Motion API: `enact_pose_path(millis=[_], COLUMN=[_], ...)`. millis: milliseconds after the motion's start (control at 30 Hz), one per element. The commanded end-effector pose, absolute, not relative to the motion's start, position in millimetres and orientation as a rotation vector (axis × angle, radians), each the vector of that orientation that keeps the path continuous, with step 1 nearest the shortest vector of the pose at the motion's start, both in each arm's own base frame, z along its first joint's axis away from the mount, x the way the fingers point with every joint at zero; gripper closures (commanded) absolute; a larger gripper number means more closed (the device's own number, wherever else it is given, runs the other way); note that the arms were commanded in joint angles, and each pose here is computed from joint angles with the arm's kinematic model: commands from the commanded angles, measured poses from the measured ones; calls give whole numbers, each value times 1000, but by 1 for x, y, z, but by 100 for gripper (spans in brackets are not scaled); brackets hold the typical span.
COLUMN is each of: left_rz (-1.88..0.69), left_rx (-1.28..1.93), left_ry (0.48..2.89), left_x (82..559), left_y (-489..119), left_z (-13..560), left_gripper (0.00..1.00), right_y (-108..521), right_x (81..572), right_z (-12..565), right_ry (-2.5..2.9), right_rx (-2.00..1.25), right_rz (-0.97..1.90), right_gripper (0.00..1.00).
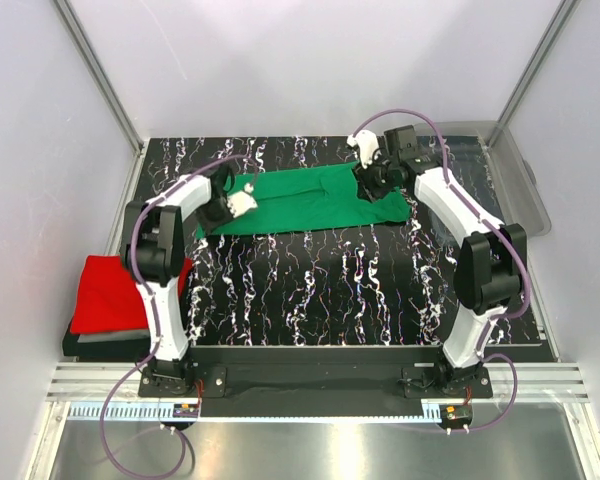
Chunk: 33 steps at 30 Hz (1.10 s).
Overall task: Fold and stack the t-shirts
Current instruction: Fold the tshirt
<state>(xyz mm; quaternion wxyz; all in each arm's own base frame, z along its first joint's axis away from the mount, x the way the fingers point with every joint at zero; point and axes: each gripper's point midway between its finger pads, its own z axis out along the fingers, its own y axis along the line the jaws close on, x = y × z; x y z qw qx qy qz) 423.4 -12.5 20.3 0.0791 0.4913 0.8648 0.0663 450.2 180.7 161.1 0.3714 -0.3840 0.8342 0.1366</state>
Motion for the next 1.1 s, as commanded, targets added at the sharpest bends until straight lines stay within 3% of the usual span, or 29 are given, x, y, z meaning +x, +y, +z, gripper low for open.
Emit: enact_pose_path(millis=[0, 233, 433, 1067], left_rz=[145, -44, -270, -522], left_rx=[1623, 1854, 1949, 2279], left_ry=[2560, 2566, 2667, 2488], left_x=[370, 243, 161, 108], left_y=[-35, -81, -114, -236], left_z=[50, 81, 86, 92], left_gripper=[100, 100, 97, 97], right_y=[179, 178, 170, 176], right_x=[431, 424, 454, 511], right_z=[177, 146, 109, 34], right_ry=[2192, 2307, 2374, 2546], right_rx=[-825, -735, -616, -677], right_rz=[385, 414, 316, 198], right_gripper=[61, 62, 62, 64])
